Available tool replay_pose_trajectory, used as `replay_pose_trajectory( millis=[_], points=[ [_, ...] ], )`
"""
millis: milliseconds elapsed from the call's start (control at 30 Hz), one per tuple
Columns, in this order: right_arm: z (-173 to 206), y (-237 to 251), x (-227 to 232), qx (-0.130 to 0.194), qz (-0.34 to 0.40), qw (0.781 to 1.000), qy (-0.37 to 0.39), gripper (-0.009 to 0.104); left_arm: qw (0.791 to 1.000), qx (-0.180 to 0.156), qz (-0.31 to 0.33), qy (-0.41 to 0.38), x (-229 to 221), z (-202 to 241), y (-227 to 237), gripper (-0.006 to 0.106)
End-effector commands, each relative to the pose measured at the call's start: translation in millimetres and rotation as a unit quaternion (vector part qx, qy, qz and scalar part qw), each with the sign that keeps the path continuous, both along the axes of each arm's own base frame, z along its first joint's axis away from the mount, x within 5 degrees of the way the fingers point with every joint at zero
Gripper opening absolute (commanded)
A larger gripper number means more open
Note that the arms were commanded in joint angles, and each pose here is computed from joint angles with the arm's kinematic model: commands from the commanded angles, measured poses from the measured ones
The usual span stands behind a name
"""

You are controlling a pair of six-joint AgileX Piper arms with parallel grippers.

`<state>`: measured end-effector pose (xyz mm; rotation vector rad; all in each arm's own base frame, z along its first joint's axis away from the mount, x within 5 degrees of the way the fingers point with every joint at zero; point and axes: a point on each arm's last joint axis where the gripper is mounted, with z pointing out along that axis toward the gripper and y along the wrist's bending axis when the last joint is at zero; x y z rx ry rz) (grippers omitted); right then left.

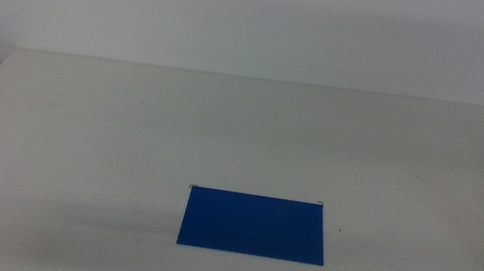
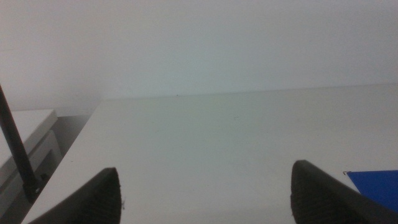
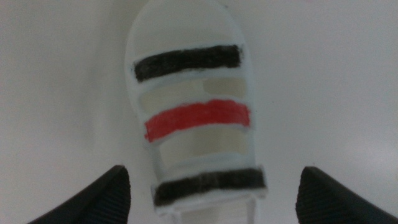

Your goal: Use one arm to grab the shoe from the table and place it on the mat.

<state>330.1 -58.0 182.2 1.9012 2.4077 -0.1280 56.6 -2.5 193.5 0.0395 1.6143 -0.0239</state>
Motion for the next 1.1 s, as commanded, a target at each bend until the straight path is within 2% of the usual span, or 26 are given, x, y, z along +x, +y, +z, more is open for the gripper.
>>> replay_pose_trajectory(
  millis=[0, 200, 467, 633, 767, 933, 1067],
  points=[
    [16.2, -6.3, 3.7, -0.015, 0.0, 0.999, -0.029, 0.079, 0.999, -0.009, 0.0, -0.044, -0.7, 5.9, 0.3, 0.094],
    [10.3, -6.5, 5.0, -0.014, -0.004, 1.0, -0.021, 0.061, 0.999, -0.009, 0.0, -0.044, -0.7, 5.9, 0.3, 0.094],
    [10.0, -4.2, 4.7, -0.003, -0.024, 0.999, -0.021, 0.022, 0.999, -0.009, 0.0, -0.044, -0.7, 5.9, 0.3, 0.094],
    [12.9, -1.1, 2.2, 0.01, -0.028, 1.0, -0.011, 0.006, 0.999, -0.009, 0.0, -0.044, -0.7, 5.9, 0.3, 0.094],
    [24.2, 9.3, -0.6, 0.013, -0.027, 0.999, -0.02, 0.001, 0.999, -0.009, 0.0, -0.044, -0.7, 5.9, 0.3, 0.094],
    [47.4, 34.8, -3.3, 0.017, -0.044, 0.997, -0.058, 0.001, 0.999, -0.009, 0.0, -0.044, -0.7, 5.9, 0.3, 0.094],
    [63.3, 65.5, -0.8, 0.016, -0.042, 0.998, -0.052, 0.001, 0.999, -0.009, 0.0, -0.044, -0.7, 5.9, 0.3, 0.094]
  ],
)
